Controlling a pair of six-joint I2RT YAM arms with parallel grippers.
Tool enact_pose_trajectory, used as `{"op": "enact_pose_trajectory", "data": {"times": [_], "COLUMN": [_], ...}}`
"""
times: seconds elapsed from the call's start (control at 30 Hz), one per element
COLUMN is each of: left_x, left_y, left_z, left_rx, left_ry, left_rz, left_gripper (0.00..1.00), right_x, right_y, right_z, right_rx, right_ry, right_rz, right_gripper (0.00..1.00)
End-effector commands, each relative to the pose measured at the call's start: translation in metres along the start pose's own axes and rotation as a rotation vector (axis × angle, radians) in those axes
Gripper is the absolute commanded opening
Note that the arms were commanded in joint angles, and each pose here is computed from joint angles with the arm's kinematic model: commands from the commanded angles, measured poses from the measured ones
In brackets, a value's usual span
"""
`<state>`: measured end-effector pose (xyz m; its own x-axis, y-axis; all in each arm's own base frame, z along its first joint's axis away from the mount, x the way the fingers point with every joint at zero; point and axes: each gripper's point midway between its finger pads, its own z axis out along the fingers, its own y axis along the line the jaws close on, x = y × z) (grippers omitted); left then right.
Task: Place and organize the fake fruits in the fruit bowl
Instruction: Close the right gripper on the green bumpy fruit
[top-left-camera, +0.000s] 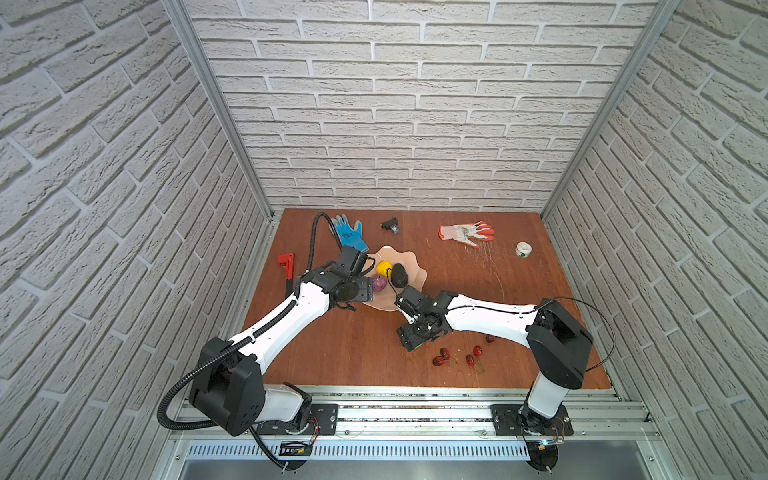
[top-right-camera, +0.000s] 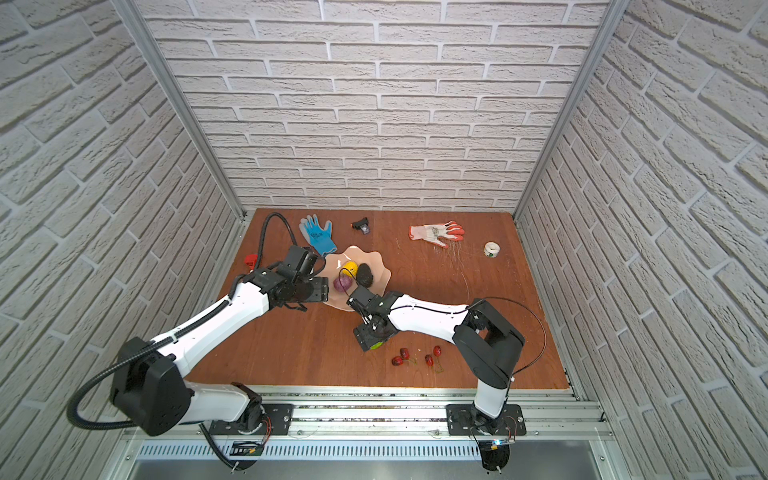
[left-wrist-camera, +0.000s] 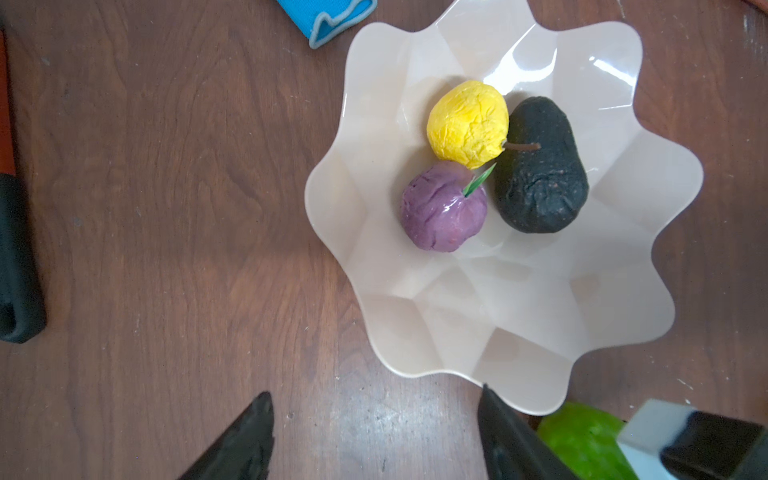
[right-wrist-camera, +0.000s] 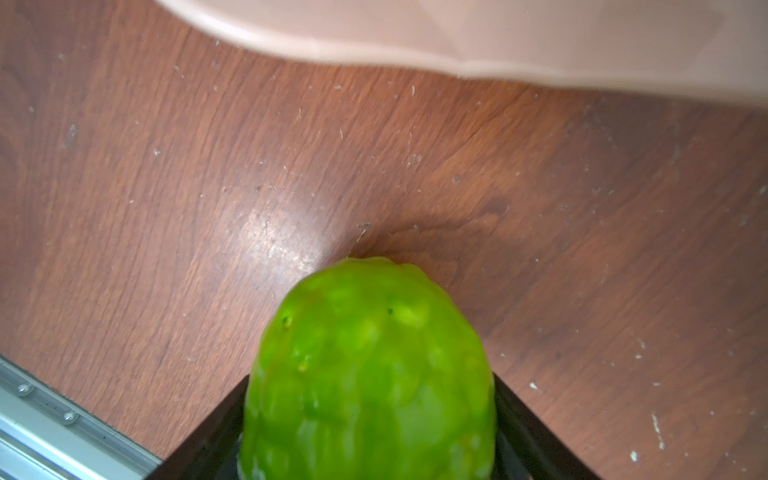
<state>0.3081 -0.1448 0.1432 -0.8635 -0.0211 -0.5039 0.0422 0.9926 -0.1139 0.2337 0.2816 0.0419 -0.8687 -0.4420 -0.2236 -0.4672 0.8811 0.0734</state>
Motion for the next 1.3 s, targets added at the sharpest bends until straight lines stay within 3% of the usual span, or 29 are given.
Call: {"op": "enact_pose_trajectory", "data": {"times": [0.0,0.83,1.03,1.27], "left_x": [-0.006,-0.003,-0.002,-0.003], "left_y": [0.002,0.002,0.001,0.002], "left_z": [-0.003,0.001,0.004,0.003], "left_rx": [0.004,0.009,0.01,0.009], "left_ry": [-0.033,-0.019,-0.01,-0.012], "left_rz": [-0.022,-0.041,-0.04,-0.043], "left_gripper": [0.77,0.77,0.77,0.77], "right_x": [0.002,0.003,0.004,0.003], "right_y": [0.003,0.005,0.006,0.006], "right_z": [0.007,-0.013,-0.011,-0.012], "right_rx": [-0.001,-0.031,-0.032,-0.035], "right_ry": [0.007,-0.027,-0.018,-0.019], "right_rz": [-0.017,-0.097,-0.111,-0.113], "right_gripper": [0.69,0.61,0.65,0.61]}}
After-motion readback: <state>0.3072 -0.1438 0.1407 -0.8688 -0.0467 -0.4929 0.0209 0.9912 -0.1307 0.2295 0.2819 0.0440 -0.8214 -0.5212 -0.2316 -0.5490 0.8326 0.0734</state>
